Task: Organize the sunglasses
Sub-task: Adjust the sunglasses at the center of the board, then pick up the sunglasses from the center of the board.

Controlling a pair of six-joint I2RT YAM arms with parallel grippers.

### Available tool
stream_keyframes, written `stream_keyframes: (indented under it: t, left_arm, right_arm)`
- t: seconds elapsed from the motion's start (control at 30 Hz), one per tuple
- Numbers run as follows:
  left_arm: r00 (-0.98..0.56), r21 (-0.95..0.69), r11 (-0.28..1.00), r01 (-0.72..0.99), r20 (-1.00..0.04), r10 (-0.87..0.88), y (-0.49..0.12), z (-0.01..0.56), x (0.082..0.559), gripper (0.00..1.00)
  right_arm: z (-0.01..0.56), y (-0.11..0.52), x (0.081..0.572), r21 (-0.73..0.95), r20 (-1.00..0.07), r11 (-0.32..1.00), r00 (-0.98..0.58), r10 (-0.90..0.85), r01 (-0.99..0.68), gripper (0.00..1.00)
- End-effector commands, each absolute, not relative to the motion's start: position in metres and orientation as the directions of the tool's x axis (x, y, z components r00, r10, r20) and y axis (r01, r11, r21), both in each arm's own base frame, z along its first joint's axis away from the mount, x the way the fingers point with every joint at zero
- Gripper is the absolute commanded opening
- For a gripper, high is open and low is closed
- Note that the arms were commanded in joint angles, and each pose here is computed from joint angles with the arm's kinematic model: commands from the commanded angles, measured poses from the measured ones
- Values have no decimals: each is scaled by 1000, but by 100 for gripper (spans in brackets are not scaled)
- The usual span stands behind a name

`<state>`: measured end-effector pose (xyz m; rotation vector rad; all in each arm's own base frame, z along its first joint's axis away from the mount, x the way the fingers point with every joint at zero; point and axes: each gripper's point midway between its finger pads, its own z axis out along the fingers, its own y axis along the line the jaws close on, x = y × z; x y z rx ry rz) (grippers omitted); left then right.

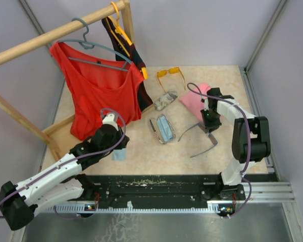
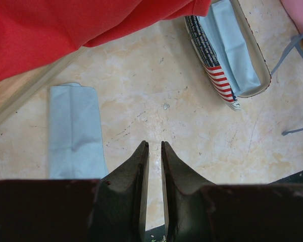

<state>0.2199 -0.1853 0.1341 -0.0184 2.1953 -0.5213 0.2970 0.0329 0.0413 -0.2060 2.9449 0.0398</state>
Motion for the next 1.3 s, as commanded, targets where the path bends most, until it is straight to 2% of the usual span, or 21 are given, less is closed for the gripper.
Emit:
stream_keyframes:
  t: [0.0,0.2,0.33,0.43,0.6,0.67,0.93,1.27]
  left_arm:
    - [-609,-383,908,171,-765,-208,-187,148,225,22]
    - [-611,-385,907,173,-764,-207,-188,148,225,22]
    - [-609,-385,906,174,-765,-208,-187,149,226,22]
    - [-610,-385,906,175,-765,-207,-187,148,225,22]
    - [-607,-384,907,172,-767,-210,-186,149,225,22]
    - [-607,-385,906,174,-767,-209,-186,149,225,22]
    - [-606,-383,908,169,-767,-211,-185,149,225,22]
    - [-606,-382,909,166,-767,-211,-185,148,225,22]
  right_arm:
    - [42,38,298,18,-198,988,-969,-149,-156,22]
    - [50,54,298,80,-230,983,-962,-145,-167,13]
    - [56,70,296,96,-248,979,-957,-153,-182,11]
    - [63,87,296,117,-284,979,-950,-129,-168,15]
    - [65,108,293,88,-310,975,-936,-166,-202,31]
    - [65,110,293,66,-322,975,-929,-181,-213,35]
    - [73,100,292,26,-432,984,-890,-145,-173,34]
    - [67,110,289,98,-472,983,-877,-89,-153,29]
